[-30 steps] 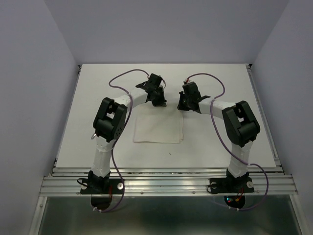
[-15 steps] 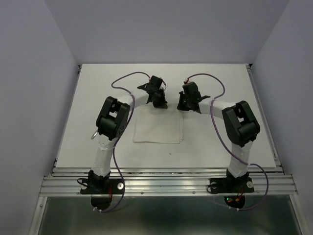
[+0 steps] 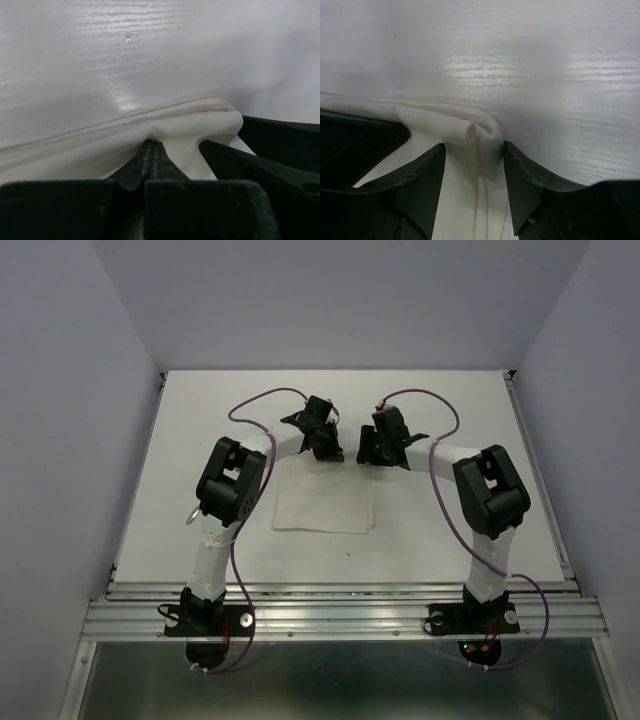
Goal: Fold the napkin into a case and place the utensils inside
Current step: Pick up the lower triangle-folded napkin from the center of the board.
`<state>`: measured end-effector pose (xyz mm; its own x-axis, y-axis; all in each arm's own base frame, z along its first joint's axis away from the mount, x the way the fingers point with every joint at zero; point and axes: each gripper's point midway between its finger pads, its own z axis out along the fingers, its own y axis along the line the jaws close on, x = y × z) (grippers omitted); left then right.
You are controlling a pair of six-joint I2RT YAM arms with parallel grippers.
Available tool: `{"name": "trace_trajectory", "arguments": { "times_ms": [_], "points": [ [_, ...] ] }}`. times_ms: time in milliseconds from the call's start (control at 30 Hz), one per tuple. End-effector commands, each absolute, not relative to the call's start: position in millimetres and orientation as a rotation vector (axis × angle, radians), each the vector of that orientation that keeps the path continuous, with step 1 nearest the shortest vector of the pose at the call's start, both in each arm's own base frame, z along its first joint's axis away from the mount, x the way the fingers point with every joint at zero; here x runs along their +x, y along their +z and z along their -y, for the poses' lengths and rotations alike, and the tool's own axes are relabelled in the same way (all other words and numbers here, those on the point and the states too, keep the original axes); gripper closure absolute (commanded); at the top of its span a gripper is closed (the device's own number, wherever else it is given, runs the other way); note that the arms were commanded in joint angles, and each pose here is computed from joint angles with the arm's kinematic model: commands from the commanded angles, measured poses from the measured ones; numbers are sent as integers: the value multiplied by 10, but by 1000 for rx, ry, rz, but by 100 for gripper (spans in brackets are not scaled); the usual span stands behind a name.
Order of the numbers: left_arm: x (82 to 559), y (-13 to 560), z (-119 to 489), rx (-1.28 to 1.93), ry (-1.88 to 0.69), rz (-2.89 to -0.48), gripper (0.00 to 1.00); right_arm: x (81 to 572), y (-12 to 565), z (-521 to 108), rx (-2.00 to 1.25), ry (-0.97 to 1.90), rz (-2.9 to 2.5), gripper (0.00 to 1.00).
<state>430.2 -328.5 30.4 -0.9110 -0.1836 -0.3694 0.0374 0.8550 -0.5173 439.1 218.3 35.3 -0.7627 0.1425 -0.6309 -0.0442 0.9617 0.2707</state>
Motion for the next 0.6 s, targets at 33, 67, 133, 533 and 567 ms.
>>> {"name": "trace_trajectory", "arguments": {
  "times_ms": [33,67,133,533,567],
  "points": [
    [4229,308,3277,-90,-744,-2624,100,4463,325,-2350,68,423,-2418,57],
    [4224,311,3277,-90,-746,-2624,100,4464,346,-2376,78,445,-2412,63],
    [4210,284,3269,-91,-743,-2630,100,4458,436,-2464,68,515,-2392,77],
    [4142,188,3247,-85,-746,-2648,100,4480,907,-2619,83,655,-2308,99],
    [4140,184,3246,-85,-746,-2648,100,4456,911,-2668,71,659,-2312,99]
  ]
}}
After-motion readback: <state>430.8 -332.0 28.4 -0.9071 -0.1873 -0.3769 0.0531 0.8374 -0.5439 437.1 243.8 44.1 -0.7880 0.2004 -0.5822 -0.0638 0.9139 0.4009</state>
